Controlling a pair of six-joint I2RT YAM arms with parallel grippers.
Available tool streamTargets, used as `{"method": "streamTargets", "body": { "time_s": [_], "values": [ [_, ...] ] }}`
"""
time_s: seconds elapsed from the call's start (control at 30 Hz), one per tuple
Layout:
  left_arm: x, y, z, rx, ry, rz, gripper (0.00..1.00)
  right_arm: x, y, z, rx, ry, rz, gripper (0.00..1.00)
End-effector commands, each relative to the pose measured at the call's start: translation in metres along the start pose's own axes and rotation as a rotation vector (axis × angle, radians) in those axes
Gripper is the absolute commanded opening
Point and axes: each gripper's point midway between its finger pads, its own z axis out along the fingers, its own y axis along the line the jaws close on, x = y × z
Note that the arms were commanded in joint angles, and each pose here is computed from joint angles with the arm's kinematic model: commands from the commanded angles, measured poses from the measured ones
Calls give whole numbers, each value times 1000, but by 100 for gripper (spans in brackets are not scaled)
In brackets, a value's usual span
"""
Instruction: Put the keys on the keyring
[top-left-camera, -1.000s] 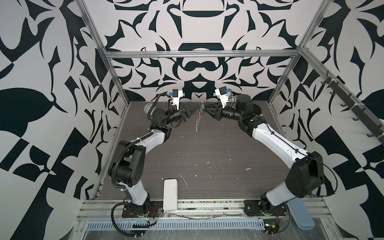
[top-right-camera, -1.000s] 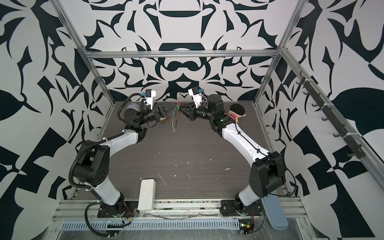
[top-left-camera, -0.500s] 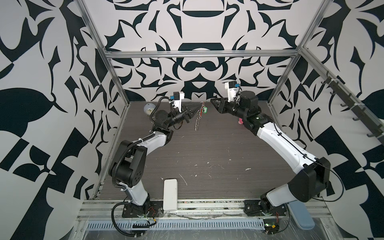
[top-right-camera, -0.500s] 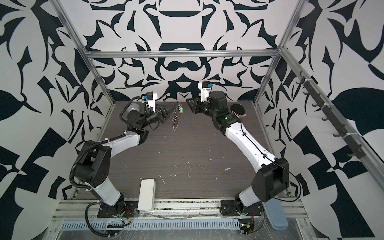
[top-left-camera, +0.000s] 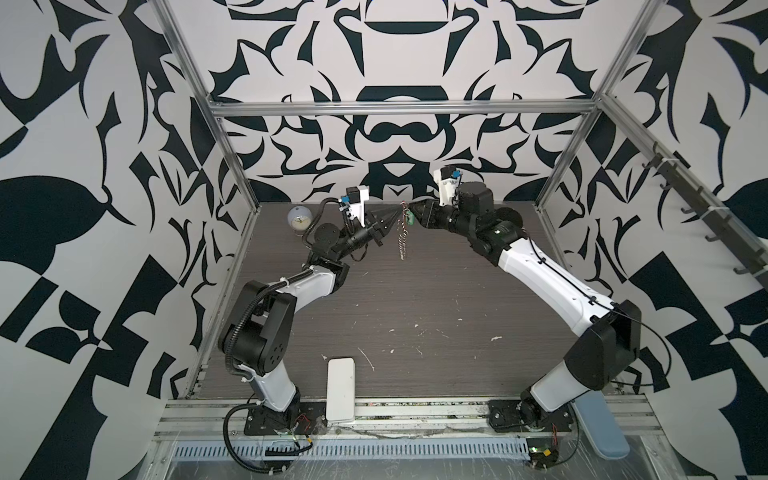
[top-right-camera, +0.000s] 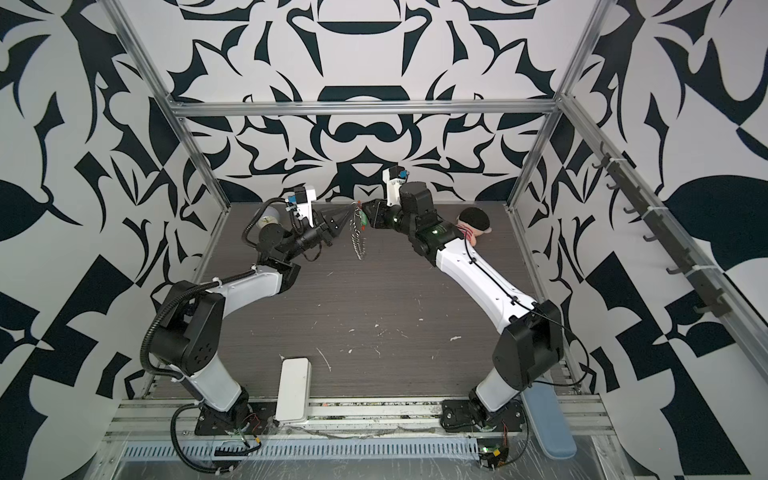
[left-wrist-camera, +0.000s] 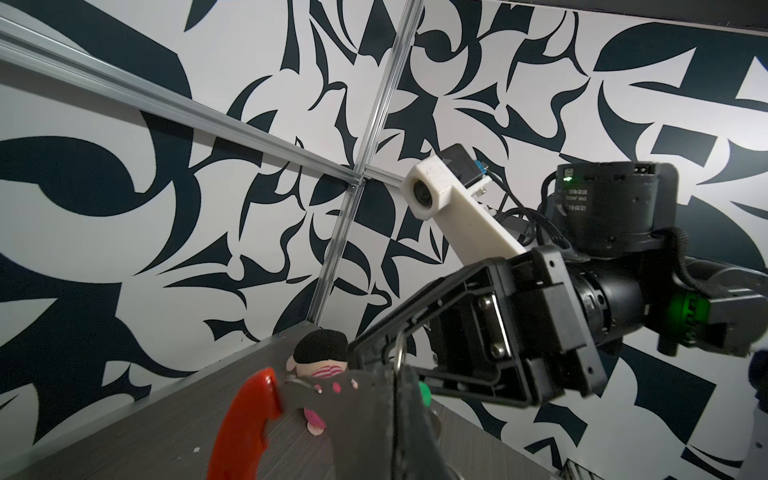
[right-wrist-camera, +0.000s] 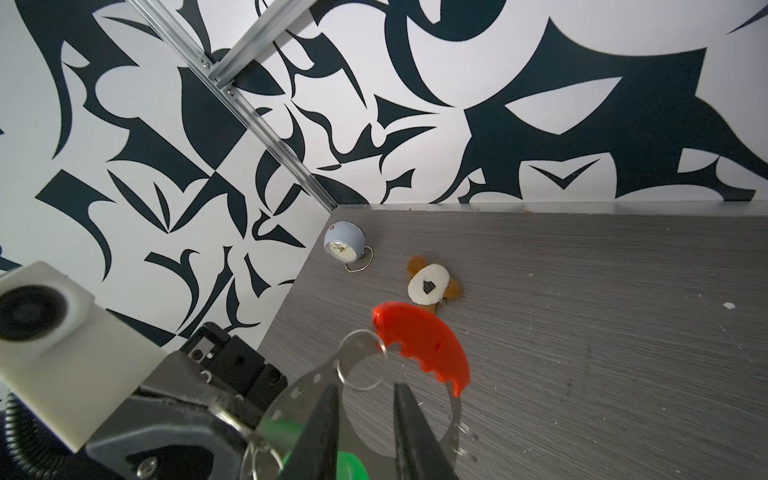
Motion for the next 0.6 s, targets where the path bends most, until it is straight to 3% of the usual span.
{"method": "streamTargets", "body": {
  "time_s": [0.0, 0.57],
  "values": [
    [-21, -14, -2, 27, -67, 68, 0, -33, 23, -15, -35, -93, -27, 27],
    [-24, -10, -2, -25, -111, 88, 0, -12, 38, -1, -54, -47, -14, 28]
  ]
}}
